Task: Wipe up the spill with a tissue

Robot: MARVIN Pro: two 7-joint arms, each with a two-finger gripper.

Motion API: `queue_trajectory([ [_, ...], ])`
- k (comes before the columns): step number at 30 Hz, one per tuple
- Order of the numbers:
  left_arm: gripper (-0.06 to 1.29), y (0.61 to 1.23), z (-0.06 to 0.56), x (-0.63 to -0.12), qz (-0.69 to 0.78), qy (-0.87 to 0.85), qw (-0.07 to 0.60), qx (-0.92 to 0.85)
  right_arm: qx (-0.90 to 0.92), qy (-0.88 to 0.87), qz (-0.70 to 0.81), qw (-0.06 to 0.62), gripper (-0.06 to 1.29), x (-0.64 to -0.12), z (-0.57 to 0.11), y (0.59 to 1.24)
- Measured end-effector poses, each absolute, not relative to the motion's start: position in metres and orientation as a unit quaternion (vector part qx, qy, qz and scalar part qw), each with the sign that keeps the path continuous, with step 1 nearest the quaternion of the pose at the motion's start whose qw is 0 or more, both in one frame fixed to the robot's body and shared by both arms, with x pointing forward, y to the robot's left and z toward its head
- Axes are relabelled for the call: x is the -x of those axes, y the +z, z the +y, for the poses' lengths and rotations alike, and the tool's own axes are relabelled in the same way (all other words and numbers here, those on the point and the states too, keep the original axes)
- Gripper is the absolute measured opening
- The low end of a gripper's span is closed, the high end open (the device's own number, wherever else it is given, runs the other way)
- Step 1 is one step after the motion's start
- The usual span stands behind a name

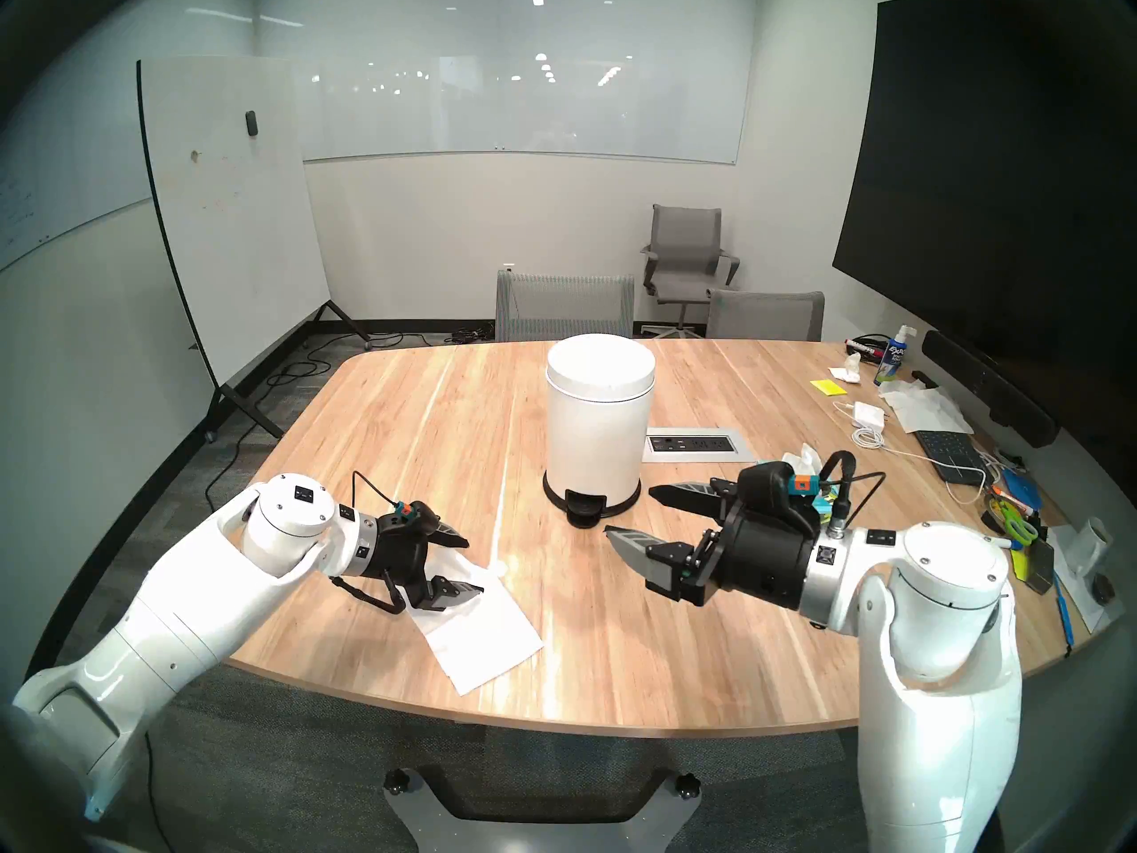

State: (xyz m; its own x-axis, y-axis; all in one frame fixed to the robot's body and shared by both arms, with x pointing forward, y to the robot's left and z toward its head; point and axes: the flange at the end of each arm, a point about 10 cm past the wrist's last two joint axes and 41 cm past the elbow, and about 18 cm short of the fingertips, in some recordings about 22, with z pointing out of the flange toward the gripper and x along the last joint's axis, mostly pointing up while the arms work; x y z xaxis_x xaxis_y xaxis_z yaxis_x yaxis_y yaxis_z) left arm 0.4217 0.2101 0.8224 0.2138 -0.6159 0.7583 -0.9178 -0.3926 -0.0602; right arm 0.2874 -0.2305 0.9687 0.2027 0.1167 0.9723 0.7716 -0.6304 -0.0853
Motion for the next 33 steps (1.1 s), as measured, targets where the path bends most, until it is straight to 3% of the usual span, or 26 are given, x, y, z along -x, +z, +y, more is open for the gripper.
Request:
queue_trajectory([
  [25, 1.18, 0.802, 0.217, -0.411, -0.512, 0.346, 0.202, -0.76, 0.716, -0.55, -0.31, 0.298, 1.23, -0.287, -0.23, 0.969],
  [27, 1.11, 0.801, 0.217, -0.411, -0.512, 0.346, 0.202, -0.76, 0.716, -0.55, -0.31, 0.298, 1.23, -0.287, -0.23, 0.969],
  [31, 0.47, 0.8, 0.217, -0.411, -0.512, 0.347, 0.2, -0.76, 0.716, -0.55, -0.31, 0.298, 1.23, -0.287, -0.23, 0.969],
  [33, 0.38, 0.8, 0.216, -0.411, -0.512, 0.347, 0.2, -0.76, 0.716, -0.55, -0.31, 0.298, 1.23, -0.287, -0.23, 0.969],
])
